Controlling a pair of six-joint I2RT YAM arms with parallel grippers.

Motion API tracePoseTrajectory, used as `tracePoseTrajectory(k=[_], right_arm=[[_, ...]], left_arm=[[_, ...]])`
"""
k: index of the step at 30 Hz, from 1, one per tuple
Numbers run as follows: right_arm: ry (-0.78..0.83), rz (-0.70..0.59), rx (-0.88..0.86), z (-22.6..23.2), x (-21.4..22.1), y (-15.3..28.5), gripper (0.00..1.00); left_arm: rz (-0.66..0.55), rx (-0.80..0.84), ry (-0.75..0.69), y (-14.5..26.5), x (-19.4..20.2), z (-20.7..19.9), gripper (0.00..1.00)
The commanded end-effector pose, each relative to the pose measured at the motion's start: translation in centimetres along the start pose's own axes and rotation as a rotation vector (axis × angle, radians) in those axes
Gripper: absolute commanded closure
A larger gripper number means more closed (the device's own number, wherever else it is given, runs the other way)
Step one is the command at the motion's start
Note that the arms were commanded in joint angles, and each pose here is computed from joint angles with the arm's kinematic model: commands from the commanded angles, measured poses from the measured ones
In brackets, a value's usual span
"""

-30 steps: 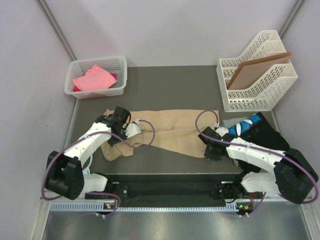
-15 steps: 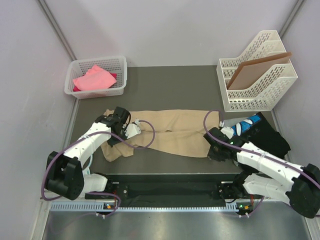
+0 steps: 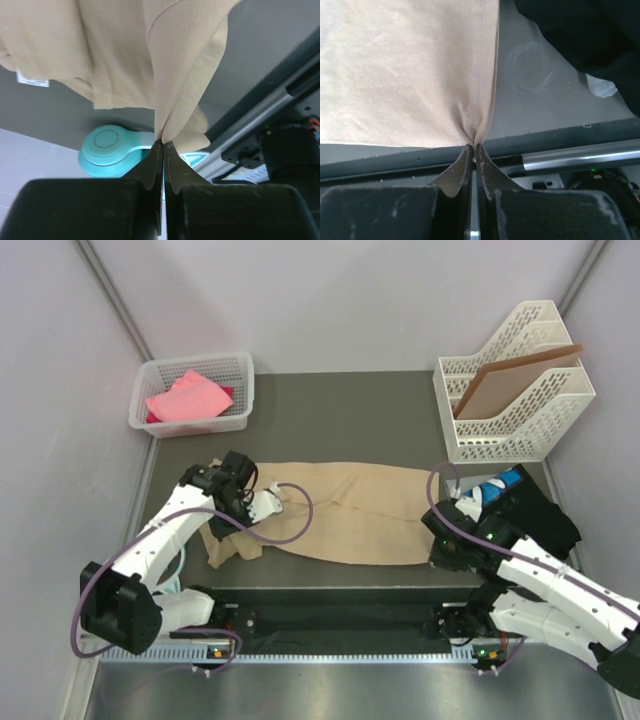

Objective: Fold and stack the t-shirts
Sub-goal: Grap the side of the flattened tshirt closest away from the robot with both arms, then fold the other side of the tshirt into a rectangle

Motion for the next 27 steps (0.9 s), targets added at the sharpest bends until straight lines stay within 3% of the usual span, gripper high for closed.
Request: tracePoseTrajectory(k=[1, 13, 27], right_arm=[[0.015, -0.011, -0.029, -0.1, -0.5, 2.6, 1.00], [0.028, -0.051, -0.022, 0.2, -1.5, 3.0, 1.00], [0.007, -0.205, 0.027, 3.4, -10.4, 1.5, 1.00]], left_arm=[[0.023, 0.080, -0.008, 1.1, 1.4, -2.2, 1.00], [0.045, 0.092, -0.045, 0.4, 1.3, -2.0, 0.98], [0.125, -0.003, -0.128, -1.5, -5.0, 6.2, 0.99]])
Point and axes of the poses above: each gripper's point midway between its finger pads, its own y axis back along the fingers, its own z axis along the line the jaws close on, x = y × z, the point moved 5 cm from there along y, back along the fingers
